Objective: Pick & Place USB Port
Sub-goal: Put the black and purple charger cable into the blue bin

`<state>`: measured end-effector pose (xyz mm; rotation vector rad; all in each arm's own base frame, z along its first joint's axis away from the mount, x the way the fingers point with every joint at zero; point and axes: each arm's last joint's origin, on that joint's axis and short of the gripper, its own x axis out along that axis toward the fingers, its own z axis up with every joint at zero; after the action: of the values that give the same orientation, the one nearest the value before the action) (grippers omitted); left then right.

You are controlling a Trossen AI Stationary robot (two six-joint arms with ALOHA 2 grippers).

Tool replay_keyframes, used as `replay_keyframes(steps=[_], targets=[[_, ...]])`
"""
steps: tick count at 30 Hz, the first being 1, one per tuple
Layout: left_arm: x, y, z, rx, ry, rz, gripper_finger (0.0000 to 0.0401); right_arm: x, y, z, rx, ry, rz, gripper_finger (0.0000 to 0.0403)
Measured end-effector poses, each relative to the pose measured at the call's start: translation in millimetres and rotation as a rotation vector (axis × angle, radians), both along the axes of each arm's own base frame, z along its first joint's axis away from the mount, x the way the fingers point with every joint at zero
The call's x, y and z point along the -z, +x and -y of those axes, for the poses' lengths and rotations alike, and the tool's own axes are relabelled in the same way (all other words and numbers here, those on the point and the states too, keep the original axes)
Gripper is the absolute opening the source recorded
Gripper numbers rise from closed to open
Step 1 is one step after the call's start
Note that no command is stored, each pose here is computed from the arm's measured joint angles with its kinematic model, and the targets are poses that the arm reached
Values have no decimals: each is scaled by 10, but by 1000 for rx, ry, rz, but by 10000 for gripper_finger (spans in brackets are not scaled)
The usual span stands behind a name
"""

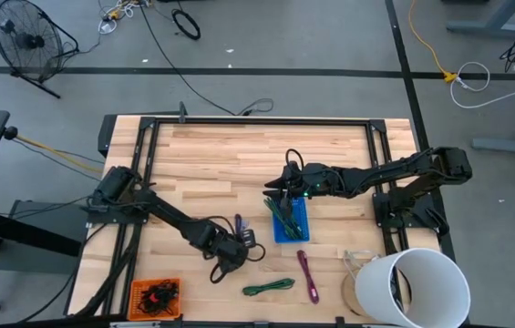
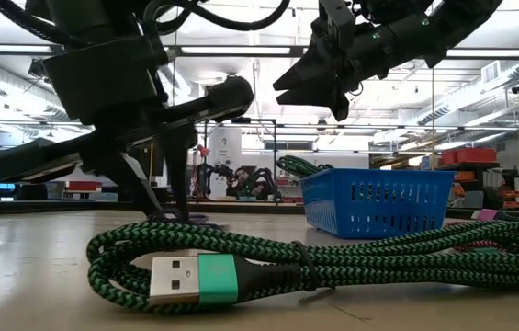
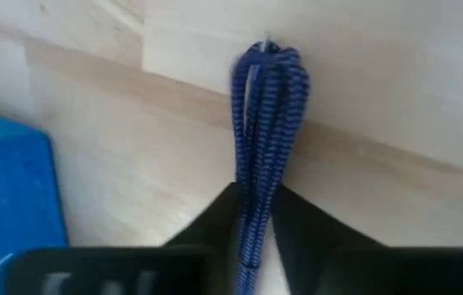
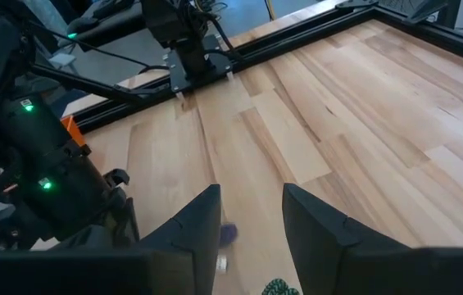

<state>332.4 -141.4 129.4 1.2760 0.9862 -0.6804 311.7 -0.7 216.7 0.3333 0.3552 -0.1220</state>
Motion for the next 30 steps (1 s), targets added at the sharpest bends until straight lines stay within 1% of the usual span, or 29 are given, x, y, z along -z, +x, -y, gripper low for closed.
replay_keyframes(steps=[2, 3, 6, 7, 9, 10, 12, 14, 16, 17, 18, 21, 24, 27, 30], targets=[[-3, -5, -1, -41, -25, -1, 25, 1, 0, 0, 0, 0, -1, 132], [-2, -6, 0, -72, -52, -3, 18, 0, 0, -1, 0, 0, 0, 132], [-13, 3, 15, -193, -148, 13, 17, -1, 0, -1, 0, 0, 0, 132], [-24, -3, 37, -224, -162, 29, 15, 0, 0, -1, 0, 0, 0, 132], [-48, -30, 85, -260, -149, 63, 14, 0, 0, 0, 0, 0, 0, 132], [-70, -50, 112, -257, -126, 81, 14, 1, 0, -1, 0, 0, -1, 132], [-151, -116, 173, -208, -23, 123, 14, 0, 0, -1, 0, 0, 0, 132], [-195, -174, 243, -142, 136, 175, 14, 1, 0, 0, 0, 0, -1, 132], [-196, -230, 286, -75, 323, 201, 13, 2, -1, -1, 0, 0, -1, 132], [-205, -235, 296, -46, 386, 213, 13, 1, -1, -1, 0, 0, 0, 132], [-219, -218, 294, -28, 414, 224, 13, 1, -1, 0, 0, 0, 0, 132], [-268, -136, 212, -46, 430, 226, 13, -2, 0, -1, 0, 0, 3, 132], [-388, 18, 114, -125, 399, 276, 13, -1, 0, 0, 0, 0, 2, 132], [-533, 172, -8, -215, 401, 328, 13, 0, 0, 1, 1, 0, 1, 132], [-686, 313, -86, -241, 341, 360, 13, 0, -1, 3, 7, -3, 1, 132]])
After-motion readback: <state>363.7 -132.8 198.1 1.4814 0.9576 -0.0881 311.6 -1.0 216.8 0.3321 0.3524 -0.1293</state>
